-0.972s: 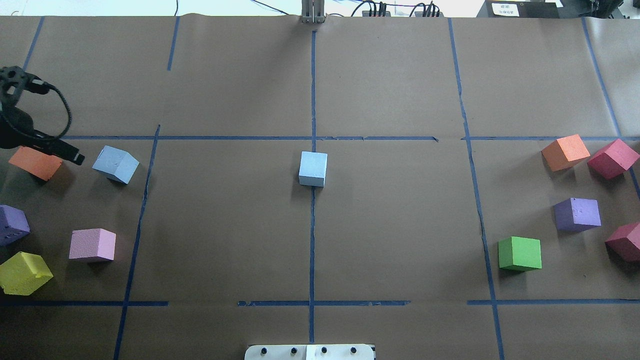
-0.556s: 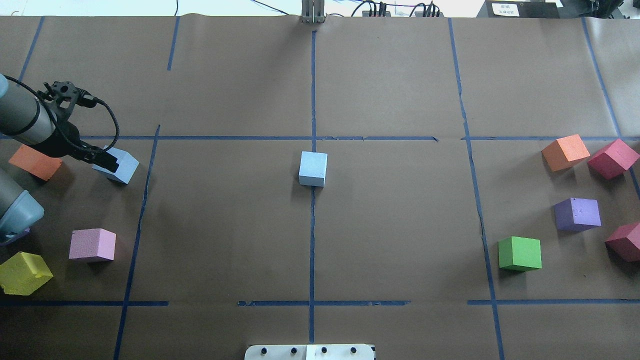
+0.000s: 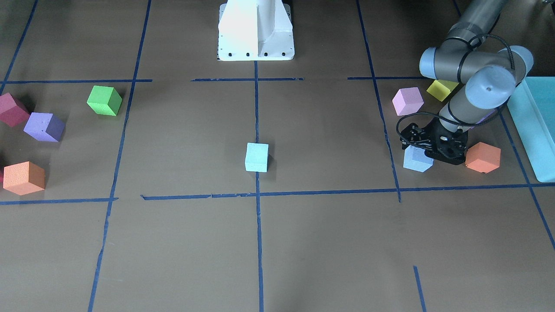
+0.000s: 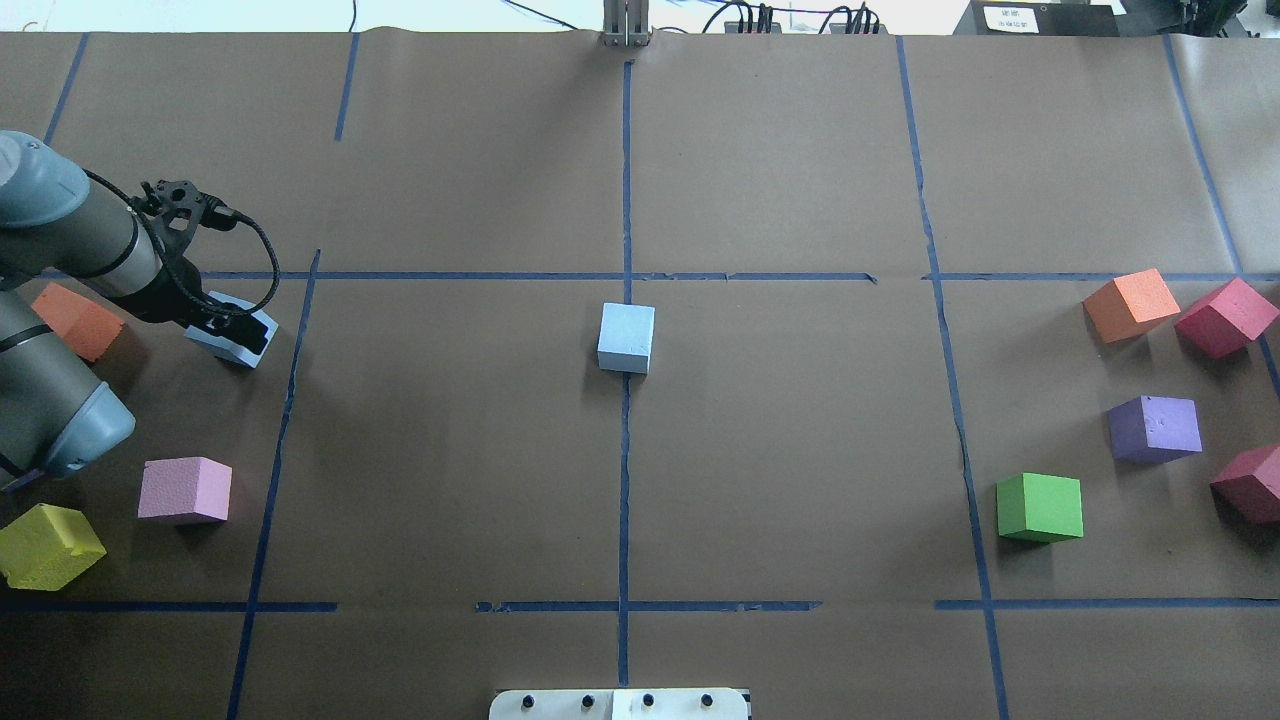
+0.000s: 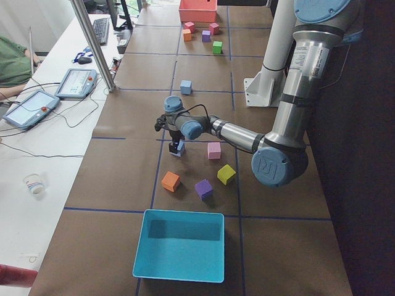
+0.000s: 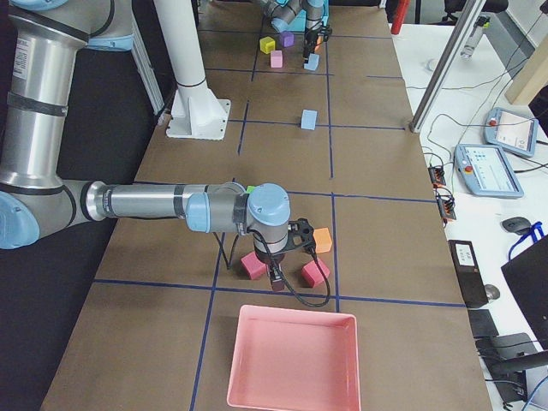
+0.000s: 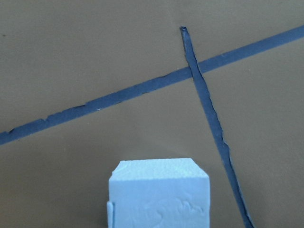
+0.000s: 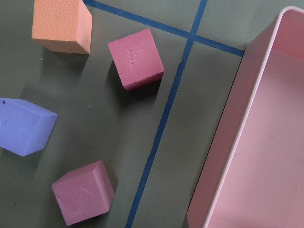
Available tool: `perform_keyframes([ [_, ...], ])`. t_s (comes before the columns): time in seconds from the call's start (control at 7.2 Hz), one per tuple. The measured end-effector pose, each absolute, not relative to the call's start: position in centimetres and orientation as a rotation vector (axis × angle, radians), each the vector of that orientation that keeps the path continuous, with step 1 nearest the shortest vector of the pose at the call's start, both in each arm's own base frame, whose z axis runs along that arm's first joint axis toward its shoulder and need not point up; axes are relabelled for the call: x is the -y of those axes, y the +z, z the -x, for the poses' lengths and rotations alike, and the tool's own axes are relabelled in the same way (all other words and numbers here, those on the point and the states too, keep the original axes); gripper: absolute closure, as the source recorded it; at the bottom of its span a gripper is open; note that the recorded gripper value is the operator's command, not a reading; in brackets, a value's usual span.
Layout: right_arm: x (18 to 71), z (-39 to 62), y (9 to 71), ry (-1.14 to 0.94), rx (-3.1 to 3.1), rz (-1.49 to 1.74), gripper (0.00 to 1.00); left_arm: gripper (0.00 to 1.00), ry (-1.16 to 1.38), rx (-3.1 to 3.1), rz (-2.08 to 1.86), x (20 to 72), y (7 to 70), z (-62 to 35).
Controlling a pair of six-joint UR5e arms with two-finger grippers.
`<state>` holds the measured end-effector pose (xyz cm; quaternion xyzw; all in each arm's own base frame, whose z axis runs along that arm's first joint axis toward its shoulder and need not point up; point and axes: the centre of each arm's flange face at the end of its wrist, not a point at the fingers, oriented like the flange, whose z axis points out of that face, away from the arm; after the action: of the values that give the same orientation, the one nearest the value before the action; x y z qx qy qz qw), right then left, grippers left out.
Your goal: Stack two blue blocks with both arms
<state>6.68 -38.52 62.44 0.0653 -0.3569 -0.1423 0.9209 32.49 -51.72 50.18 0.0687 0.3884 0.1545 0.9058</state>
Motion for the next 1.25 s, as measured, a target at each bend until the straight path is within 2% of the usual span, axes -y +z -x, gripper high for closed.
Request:
perform_keyframes([
  [0.14, 38.5, -6.7, 62.5, -0.293, 0.733, -0.134, 0.00, 0.42, 0.321, -0.799, -0.136, 52.0, 50.8, -33.0],
  [0.28, 38.5, -6.7, 62.5, -0.293, 0.733, -0.134, 0.00, 0.50, 0.323, -0.799, -0.135, 52.1, 51.2, -33.2],
  [0.69, 38.5, -6.7, 62.5, -0.294, 0.733, -0.134, 0.00, 0.53, 0.327, -0.817, -0.162, 52.3, 49.3, -33.2],
  [0.97, 38.5, -6.7, 62.5, -0.293, 0.733, -0.134, 0.00, 0.53, 0.289, -0.838, -0.173, 53.5, 42.8, -33.9],
  [1.25, 38.5, -6.7, 62.5, -0.293, 0.733, -0.134, 0.00, 0.53, 0.193, -0.853, -0.126, 55.2, 32.9, -37.0],
])
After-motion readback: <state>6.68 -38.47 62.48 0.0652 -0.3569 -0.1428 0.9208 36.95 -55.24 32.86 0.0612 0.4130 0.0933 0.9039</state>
